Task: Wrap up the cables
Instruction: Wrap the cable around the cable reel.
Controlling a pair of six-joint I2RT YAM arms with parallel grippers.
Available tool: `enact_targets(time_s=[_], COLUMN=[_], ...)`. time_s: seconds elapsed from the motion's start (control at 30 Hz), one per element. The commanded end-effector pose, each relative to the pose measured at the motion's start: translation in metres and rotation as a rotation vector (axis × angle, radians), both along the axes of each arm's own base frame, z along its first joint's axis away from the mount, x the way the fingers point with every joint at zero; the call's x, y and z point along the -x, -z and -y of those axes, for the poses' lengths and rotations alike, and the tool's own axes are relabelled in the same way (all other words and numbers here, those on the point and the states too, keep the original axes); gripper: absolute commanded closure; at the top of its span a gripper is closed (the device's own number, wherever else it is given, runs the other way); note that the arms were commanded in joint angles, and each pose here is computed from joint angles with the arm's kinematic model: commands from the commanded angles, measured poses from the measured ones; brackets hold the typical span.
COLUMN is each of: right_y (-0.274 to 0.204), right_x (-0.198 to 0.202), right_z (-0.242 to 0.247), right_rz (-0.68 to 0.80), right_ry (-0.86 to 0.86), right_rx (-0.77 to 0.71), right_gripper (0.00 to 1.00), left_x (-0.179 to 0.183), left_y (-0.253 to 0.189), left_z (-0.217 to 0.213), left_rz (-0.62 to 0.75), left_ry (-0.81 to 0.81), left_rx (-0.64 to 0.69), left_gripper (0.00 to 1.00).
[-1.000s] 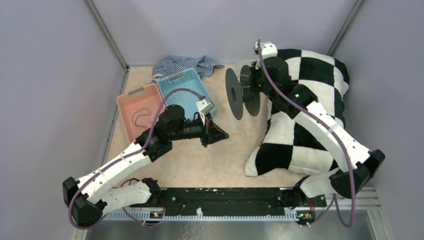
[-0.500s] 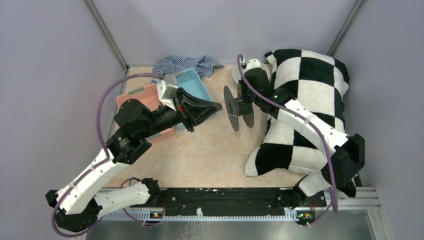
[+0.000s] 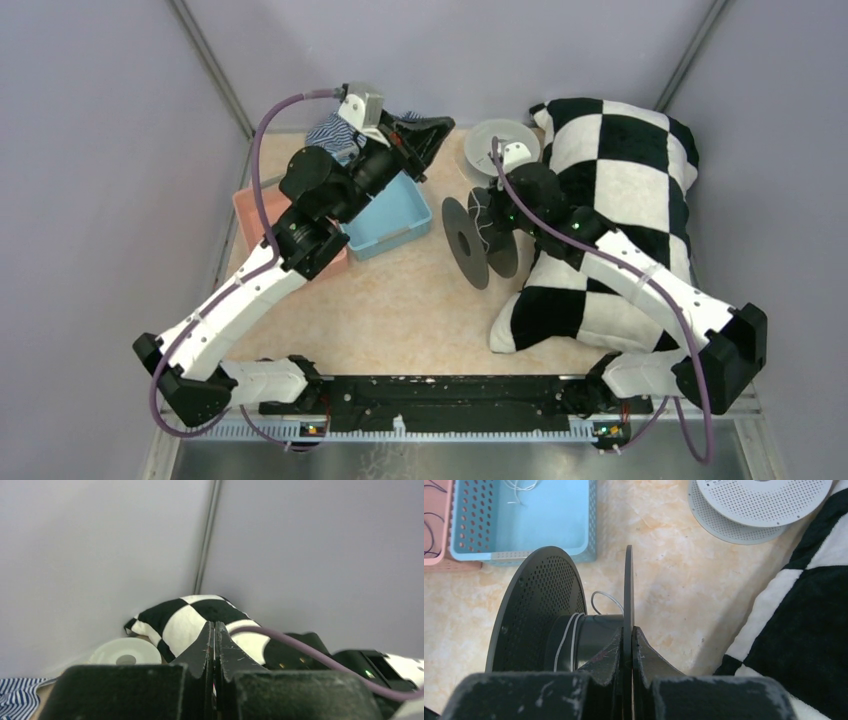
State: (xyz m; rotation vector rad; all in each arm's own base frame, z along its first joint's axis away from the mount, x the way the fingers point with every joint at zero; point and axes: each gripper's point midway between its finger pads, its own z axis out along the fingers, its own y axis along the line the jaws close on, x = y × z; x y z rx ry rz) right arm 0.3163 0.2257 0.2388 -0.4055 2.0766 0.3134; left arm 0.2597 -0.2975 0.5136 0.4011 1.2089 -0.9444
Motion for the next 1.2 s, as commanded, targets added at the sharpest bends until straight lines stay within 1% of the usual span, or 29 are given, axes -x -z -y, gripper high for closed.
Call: enact_targets(time_s=[0.0, 0.2, 0.37, 0.5, 0.6, 0.7, 0.9, 1.07, 1.17], right_y=[-0.038, -0.031, -0.035, -0.054, -0.085, -0.118, -0.171, -0.220, -0.243], right_x=[0.011, 0.029, 0.046, 0.066, 0.081, 0.092, 0.095, 0.091, 0.087], right_z=[-0.011, 0.001, 0.005, 0.004, 0.004, 0.006, 0.008, 0.029, 0.038], right_rz=[0.109, 0.111, 0.138, 0.185, 0.220, 0.262, 0.292, 0.376, 0.433], right_ry=[-0.067, -0.087, -0.151, -0.240, -0.290, -0.313, -0.286, -0.160, -0.097], right_rx=[-0.098, -0.094, -0.103, -0.151, -0.206, -0.262, -0.342, -0.426, -0.482], right_gripper=[1.00, 1.00, 1.00, 1.00, 1.00, 1.00, 1.00, 1.00, 1.00], left_x=[-0.021, -0.077, -0.124, -0.160, -0.182, -0.190, -0.187, -0.169, -0.151], left_y=[-0.041, -0.017, 0.010, 0.051, 0.090, 0.124, 0.171, 0.208, 0.219], left_z=[-0.013, -0.029, -0.037, -0.037, -0.039, -0.031, -0.029, -0.034, -0.034], left_rz=[0.073, -0.003, -0.084, -0.167, -0.249, -0.302, -0.388, -0.461, -0.494], left_ry=[-0.060, -0.107, -0.121, -0.115, -0.107, -0.075, -0.059, -0.047, -0.016], left_rx=[0.103, 0.101, 0.078, 0.012, -0.010, -0.032, -0.057, -0.082, -0.080], left_gripper=[1.00, 1.00, 1.00, 1.00, 1.00, 1.00, 1.00, 1.00, 1.00])
